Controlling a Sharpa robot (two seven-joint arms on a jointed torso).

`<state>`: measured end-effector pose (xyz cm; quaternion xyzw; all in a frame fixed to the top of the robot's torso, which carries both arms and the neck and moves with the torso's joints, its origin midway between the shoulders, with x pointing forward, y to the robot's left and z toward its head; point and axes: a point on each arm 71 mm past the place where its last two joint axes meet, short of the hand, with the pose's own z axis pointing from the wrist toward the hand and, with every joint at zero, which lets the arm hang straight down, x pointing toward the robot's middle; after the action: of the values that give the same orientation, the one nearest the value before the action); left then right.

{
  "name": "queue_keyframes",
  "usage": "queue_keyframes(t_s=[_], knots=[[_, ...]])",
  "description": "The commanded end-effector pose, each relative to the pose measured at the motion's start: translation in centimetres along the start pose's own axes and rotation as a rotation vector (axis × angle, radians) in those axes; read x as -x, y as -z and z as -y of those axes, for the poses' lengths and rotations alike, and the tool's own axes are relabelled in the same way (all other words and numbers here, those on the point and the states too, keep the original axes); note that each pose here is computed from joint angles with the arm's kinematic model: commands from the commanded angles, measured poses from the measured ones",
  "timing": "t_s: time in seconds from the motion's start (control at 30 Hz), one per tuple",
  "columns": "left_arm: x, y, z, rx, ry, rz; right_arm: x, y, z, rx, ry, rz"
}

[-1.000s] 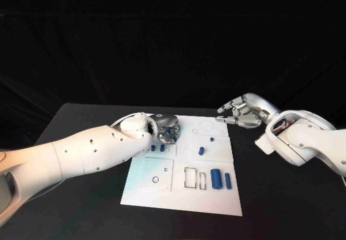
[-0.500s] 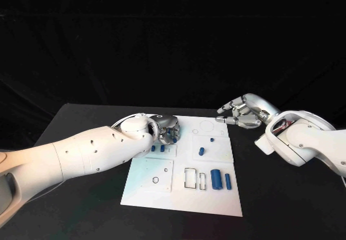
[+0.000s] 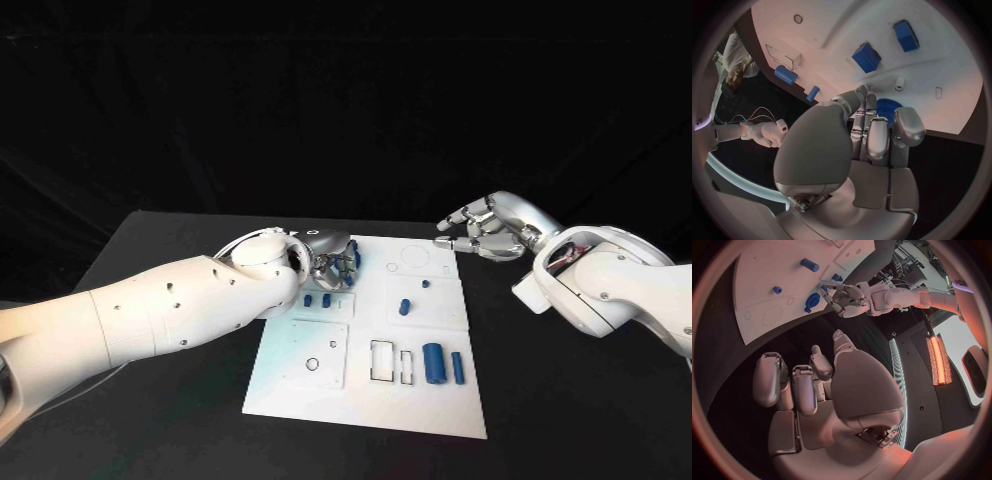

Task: Assemble the parts on the task board

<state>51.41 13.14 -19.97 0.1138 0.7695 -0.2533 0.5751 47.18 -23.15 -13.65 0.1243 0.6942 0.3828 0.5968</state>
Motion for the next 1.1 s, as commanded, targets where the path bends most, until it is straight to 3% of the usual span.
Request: queue_keyframes(t_s=[0.03, 0.33, 0.6, 0.77, 1.1], knots=[[0.54, 0.41, -0.05, 0.004, 0.052, 0.005, 0.0, 0.0, 0.0, 0.008, 0.006, 0.000], [2.07, 1.71, -1.77, 0.051, 0.066, 0.009, 0.0, 0.0, 0.1, 0.005, 0.006, 0.001], [2.39, 2.47, -3.79, 0.102, 0.065, -0.002, 0.1, 0.0, 0.1, 0.004, 0.006, 0.002], [2.26, 2.64, -4.35, 0.114, 0.068, -0.010, 0.1, 0.0, 0.1, 0.004, 0.006, 0.002], [1.58, 2.51, -4.53, 0.122, 0.077, -0.024, 0.1, 0.0, 0.1, 0.005, 0.006, 0.002]])
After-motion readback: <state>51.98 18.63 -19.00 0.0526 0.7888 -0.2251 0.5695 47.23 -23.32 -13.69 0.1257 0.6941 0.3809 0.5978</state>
